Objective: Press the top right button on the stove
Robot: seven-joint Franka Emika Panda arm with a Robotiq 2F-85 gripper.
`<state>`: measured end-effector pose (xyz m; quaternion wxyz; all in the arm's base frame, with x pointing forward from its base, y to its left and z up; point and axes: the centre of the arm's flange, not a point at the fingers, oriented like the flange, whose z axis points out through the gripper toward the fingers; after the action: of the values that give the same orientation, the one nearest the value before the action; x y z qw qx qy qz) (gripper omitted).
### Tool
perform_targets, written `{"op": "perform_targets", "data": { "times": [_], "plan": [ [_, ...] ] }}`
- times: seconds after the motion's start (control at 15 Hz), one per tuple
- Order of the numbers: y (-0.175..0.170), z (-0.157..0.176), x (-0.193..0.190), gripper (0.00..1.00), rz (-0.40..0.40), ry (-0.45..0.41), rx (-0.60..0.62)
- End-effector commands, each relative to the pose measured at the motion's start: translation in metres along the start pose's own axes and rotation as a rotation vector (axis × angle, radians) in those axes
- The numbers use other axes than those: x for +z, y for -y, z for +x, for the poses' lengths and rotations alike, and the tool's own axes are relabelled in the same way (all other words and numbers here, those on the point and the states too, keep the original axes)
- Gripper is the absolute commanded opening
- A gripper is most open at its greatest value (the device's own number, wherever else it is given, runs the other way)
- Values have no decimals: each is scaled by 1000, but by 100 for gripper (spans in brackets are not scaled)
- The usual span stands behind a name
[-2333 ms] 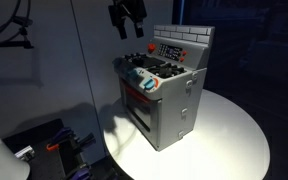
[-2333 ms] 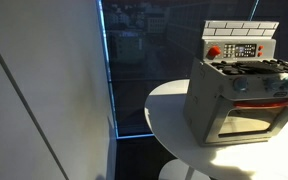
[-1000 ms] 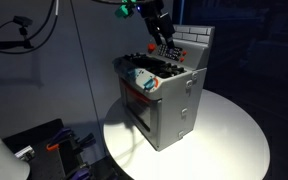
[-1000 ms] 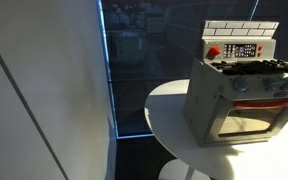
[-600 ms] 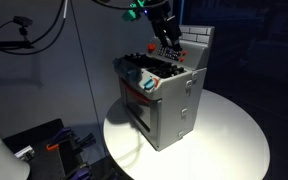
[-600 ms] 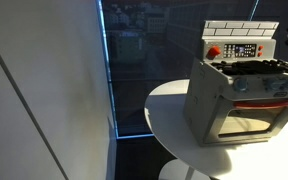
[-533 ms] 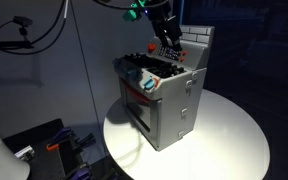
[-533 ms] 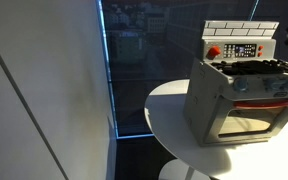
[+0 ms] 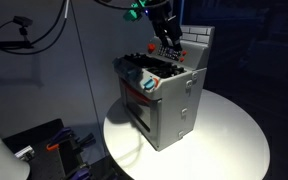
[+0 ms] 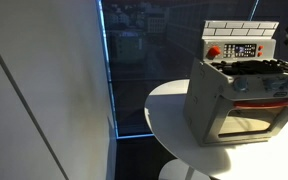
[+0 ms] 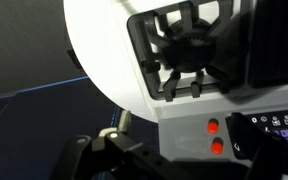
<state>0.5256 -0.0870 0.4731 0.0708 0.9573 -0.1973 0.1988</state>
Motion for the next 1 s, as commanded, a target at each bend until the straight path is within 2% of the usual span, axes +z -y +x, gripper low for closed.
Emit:
{"op": "perform_targets", "data": {
  "times": [0.0,0.93],
  "plan": [
    [2,7,8,100,-5,12,18],
    [7,31,44,100,-23,2,110]
  ]
}}
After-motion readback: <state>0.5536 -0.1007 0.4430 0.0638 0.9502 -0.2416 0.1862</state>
